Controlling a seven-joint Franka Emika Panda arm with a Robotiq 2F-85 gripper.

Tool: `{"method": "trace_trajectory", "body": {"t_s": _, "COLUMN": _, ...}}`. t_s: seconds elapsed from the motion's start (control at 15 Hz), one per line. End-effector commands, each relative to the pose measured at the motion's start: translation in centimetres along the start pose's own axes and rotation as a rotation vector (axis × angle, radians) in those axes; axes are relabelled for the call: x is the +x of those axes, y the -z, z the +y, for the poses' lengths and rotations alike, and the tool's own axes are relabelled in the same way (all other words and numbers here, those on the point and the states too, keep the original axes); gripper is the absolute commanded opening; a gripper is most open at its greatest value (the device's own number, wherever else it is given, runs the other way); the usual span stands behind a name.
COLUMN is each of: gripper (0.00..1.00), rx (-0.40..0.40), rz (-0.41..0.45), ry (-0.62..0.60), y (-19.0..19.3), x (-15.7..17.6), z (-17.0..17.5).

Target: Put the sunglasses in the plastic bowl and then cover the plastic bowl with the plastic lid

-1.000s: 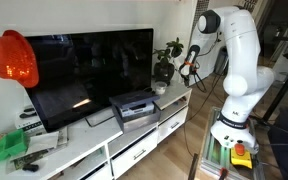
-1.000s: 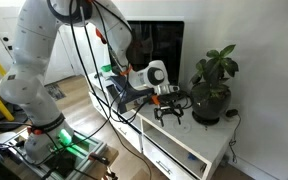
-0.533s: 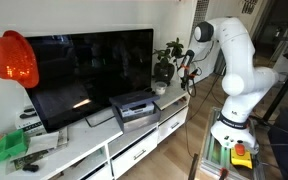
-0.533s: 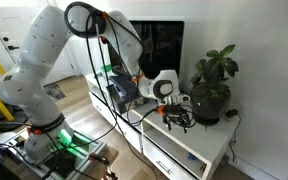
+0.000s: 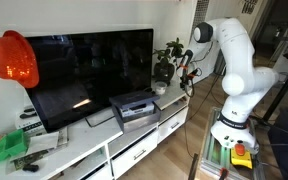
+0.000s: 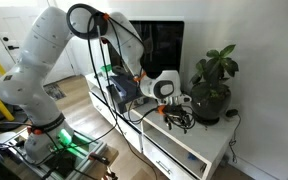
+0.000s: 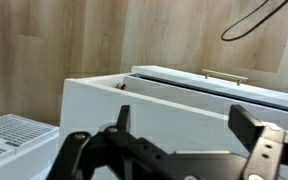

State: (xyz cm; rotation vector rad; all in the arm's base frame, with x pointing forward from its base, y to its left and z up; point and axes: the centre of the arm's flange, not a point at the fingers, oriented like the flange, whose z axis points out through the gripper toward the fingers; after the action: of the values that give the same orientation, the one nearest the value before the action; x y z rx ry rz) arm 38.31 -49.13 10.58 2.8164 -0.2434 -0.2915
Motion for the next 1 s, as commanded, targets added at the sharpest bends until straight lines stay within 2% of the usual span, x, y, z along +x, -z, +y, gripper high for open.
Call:
{"method": "trace_trajectory", "body": {"t_s": 0.0, "gripper": 1.0, "rx": 0.114, "rz": -0.014, "ry": -0.163, "y": -3.2, "x": 2.6, "z": 1.8}}
{"method": "trace_trajectory", "body": {"t_s": 0.13, "gripper": 1.0, "rx": 0.212, "rz": -0.005, "ry": -0.231, "y": -4.4, "x": 3.3, "z": 2.0}}
{"method": "trace_trajectory", "body": {"t_s": 0.27, "gripper": 1.0, "rx": 0.271, "rz": 0.032, "ry": -0.297, "y": -5.7, "x": 3.9, "z": 2.5}}
{"method": "trace_trajectory", "body": {"t_s": 0.6, "gripper": 1.0, "rx": 0.353, "rz": 0.117, "ry": -0.419, "y": -7.0, "x": 5.2, "z": 4.2}}
{"method": "trace_trajectory", "body": {"t_s": 0.67, "gripper": 0.97, "rx": 0.368, "rz": 0.123, "ry": -0.434, "y": -7.0, "x": 5.7, "z": 4.5}}
{"method": "trace_trajectory", "body": {"t_s": 0.87, "gripper": 0.67, "rx": 0.396, "rz": 0.133, "ry": -0.449, "y": -7.5, "x": 7.0, "z": 4.3}}
{"method": "trace_trajectory", "body": {"t_s": 0.93, "gripper": 0.6, "rx": 0.402, "rz": 0.125, "ry": -0.451, "y": -7.7, "x": 7.4, "z": 4.1}}
